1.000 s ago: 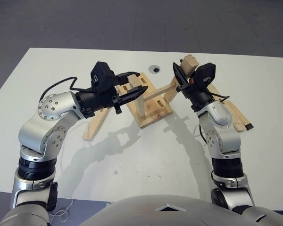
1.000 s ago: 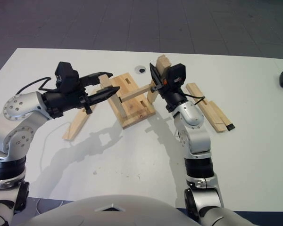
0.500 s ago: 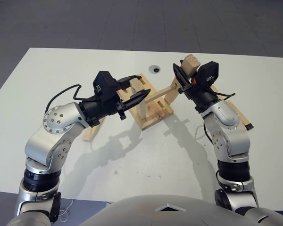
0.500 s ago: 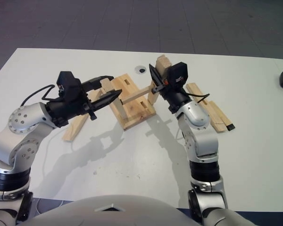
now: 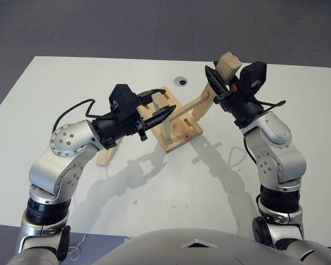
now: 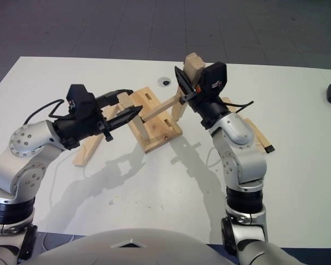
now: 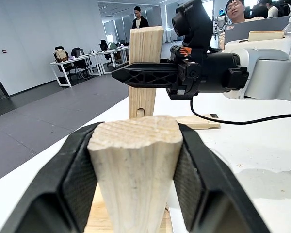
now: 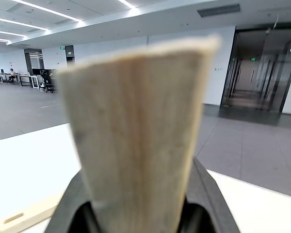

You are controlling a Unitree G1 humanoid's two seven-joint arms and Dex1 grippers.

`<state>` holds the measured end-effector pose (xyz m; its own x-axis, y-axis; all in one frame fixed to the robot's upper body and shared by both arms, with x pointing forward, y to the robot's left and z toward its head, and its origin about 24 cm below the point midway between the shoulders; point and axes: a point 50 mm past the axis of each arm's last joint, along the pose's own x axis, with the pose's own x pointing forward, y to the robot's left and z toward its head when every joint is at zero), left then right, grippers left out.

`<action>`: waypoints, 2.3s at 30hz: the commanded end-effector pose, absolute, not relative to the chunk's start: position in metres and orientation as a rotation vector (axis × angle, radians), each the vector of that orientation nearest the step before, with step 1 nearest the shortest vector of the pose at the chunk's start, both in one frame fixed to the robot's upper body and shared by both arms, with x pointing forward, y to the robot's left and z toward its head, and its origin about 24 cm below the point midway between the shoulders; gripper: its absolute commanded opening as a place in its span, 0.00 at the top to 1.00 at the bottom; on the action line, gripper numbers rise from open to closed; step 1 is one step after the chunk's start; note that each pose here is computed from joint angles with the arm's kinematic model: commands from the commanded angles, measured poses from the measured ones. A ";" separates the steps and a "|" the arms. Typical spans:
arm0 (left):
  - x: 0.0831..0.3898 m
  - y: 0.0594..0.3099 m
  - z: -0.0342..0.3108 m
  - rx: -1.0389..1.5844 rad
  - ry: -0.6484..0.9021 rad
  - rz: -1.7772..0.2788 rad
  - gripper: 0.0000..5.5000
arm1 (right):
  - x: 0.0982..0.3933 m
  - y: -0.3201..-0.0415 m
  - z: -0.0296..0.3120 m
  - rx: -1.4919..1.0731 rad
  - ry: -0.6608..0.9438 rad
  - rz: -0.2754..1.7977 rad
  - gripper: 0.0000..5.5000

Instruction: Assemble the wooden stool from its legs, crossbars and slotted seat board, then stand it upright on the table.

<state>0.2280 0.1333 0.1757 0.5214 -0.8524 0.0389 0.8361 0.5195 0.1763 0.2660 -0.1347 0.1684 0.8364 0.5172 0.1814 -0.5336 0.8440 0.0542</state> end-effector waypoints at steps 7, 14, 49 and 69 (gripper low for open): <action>0.232 0.132 0.153 0.131 0.015 -1.033 0.63 | 0.276 -0.131 0.166 0.300 -0.061 0.750 0.81; 0.234 0.132 0.153 0.130 0.011 -1.024 0.63 | 0.284 -0.136 0.144 0.286 0.074 0.770 0.81; 0.237 0.130 0.148 0.149 0.019 -1.032 0.63 | 0.277 -0.142 0.153 0.229 0.392 0.674 0.81; 0.239 0.127 0.146 0.149 0.011 -1.021 0.63 | 0.280 -0.128 0.096 0.033 0.645 0.722 0.81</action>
<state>0.2374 0.1334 0.1705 0.5225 -0.8512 0.0493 0.8340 0.5222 0.1780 0.3029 -0.1470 0.1652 0.7502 0.6082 -0.2595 -0.5918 0.7926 0.1468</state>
